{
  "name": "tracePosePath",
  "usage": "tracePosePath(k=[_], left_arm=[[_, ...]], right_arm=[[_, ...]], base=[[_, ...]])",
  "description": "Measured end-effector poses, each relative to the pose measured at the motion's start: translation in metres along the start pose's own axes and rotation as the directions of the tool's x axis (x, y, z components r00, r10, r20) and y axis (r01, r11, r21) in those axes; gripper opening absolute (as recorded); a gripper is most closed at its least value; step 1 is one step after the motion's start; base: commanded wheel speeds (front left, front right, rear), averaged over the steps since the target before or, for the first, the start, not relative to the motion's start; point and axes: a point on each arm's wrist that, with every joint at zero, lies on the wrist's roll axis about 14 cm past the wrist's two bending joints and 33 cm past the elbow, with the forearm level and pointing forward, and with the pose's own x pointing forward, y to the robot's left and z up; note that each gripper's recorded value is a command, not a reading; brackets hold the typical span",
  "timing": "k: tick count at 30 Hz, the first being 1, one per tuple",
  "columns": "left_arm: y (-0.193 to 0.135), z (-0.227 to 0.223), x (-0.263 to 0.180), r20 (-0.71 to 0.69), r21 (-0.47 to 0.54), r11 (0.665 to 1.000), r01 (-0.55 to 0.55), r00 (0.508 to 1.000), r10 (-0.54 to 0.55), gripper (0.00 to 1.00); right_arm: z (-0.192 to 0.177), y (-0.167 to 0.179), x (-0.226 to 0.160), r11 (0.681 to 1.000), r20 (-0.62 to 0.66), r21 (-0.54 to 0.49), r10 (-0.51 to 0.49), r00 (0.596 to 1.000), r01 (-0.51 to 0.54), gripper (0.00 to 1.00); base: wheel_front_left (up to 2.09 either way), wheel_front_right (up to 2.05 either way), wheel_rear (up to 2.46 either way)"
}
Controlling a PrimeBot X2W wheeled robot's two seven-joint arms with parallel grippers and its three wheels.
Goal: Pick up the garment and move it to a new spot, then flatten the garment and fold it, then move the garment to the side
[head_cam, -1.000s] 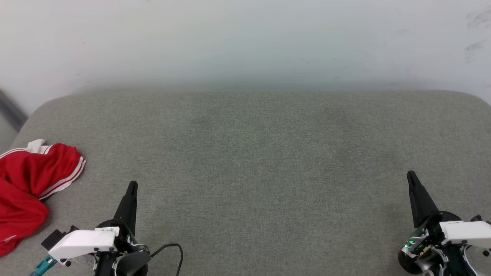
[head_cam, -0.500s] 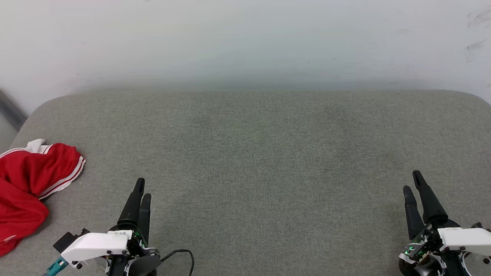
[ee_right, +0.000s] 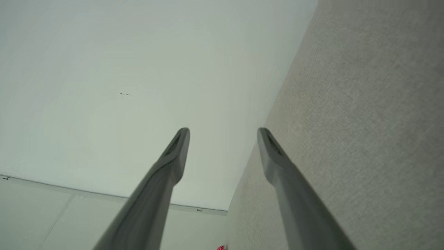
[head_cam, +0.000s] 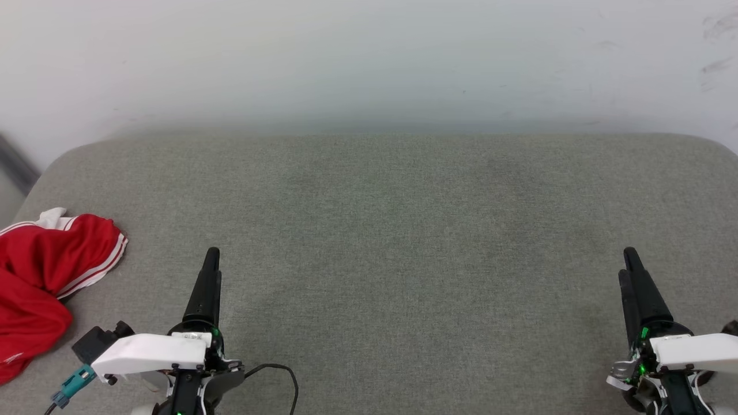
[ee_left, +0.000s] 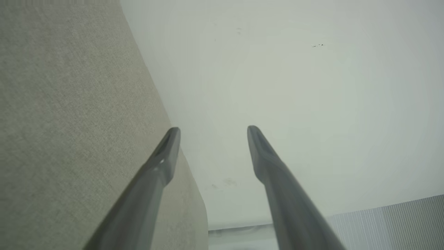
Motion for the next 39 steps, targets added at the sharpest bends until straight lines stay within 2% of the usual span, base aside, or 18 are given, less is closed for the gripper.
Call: tracePosePath(k=[7, 15, 26, 39], left_arm=[[-0.005, -0.004, 0.001, -0.008, 0.162, 0.987, 0.017, 1.0, -0.016, 1.0], [-0.012, -0.009, 0.004, -0.021, 0.331, 0.942, 0.045, 0.999, -0.041, 1.0], [-0.012, -0.019, 0.006, -0.049, 0.558, 0.827, 0.065, 0.998, -0.045, 1.0], [-0.016, -0.024, 0.006, -0.068, 0.735, 0.672, 0.095, 0.995, -0.067, 1.0]], right_arm=[[0.002, 0.007, 0.003, 0.978, 0.002, -0.209, 0.023, 1.0, -0.022, 1.0], [-0.002, 0.015, 0.005, 0.905, -0.009, -0.421, 0.052, 0.999, -0.051, 1.0], [-0.005, 0.017, 0.007, 0.764, -0.03, -0.641, 0.069, 0.997, -0.073, 1.0], [-0.007, 0.023, 0.009, 0.606, -0.046, -0.79, 0.094, 0.994, -0.094, 1.0]], base=[[0.0, 0.0, 0.0], [0.0, 0.0, 0.0], [0.0, 0.0, 0.0], [0.0, 0.0, 0.0]])
